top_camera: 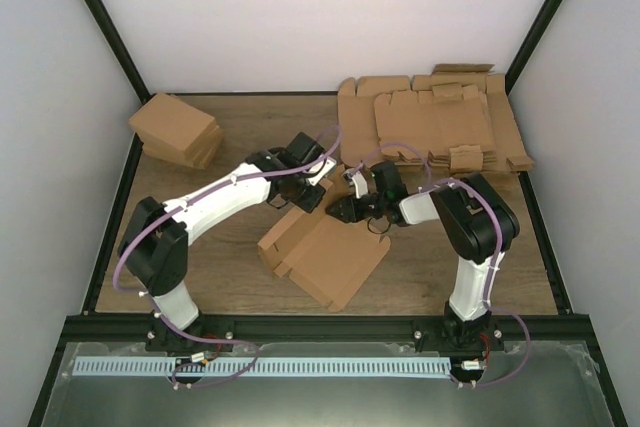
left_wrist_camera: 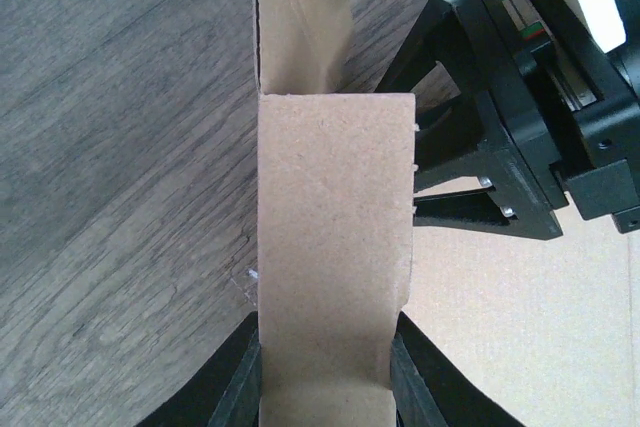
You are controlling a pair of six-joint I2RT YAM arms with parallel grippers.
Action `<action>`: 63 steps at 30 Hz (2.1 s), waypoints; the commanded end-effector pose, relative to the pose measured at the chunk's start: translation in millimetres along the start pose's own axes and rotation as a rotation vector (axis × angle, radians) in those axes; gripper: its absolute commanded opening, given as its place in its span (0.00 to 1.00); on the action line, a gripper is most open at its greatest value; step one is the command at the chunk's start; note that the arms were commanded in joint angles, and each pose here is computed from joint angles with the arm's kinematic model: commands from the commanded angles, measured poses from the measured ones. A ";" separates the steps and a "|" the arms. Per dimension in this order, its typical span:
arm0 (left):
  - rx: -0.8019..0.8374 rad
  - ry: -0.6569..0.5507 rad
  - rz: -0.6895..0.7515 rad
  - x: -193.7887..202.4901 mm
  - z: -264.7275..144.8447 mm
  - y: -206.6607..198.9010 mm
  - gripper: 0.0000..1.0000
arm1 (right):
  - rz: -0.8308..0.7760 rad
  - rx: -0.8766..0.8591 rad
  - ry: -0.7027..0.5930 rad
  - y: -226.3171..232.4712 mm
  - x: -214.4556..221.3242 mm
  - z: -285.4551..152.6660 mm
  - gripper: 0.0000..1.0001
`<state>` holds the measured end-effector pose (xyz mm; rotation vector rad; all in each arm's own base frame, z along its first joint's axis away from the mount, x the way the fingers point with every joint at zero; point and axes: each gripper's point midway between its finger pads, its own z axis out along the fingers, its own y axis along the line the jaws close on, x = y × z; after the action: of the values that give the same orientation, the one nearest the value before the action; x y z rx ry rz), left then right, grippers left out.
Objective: Fold the paper box
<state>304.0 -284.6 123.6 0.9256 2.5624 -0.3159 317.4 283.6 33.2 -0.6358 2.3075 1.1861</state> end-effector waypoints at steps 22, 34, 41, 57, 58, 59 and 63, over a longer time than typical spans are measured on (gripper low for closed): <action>-0.064 0.042 0.104 10.6 7.8 -12.1 0.22 | 0.076 0.060 0.123 -5.0 63.7 6.9 0.23; -0.119 0.052 0.133 12.7 1.6 -3.5 0.22 | -0.071 0.105 -0.126 27.6 0.3 -47.6 0.35; -0.129 0.058 0.169 13.2 -3.3 -1.7 0.23 | -0.305 0.176 -0.335 30.9 -46.6 -97.3 0.49; -0.132 0.052 0.198 12.2 -8.5 -3.9 0.23 | -0.490 -0.040 -0.150 11.0 -93.6 -59.8 0.51; -0.142 0.052 0.195 11.9 -9.3 -2.3 0.23 | -0.485 -0.051 -0.130 10.3 -92.5 -57.9 0.43; -0.156 0.050 0.188 11.3 -9.7 0.7 0.23 | -0.484 -0.059 -0.117 10.7 -90.7 -57.0 0.36; -0.177 0.037 0.151 7.6 -8.7 5.0 0.23 | -0.466 -0.010 -0.159 18.3 -85.1 -71.1 0.17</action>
<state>299.8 -280.1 122.3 1.0801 2.4738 -0.0664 371.2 258.2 119.9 -0.9952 1.8916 1.0038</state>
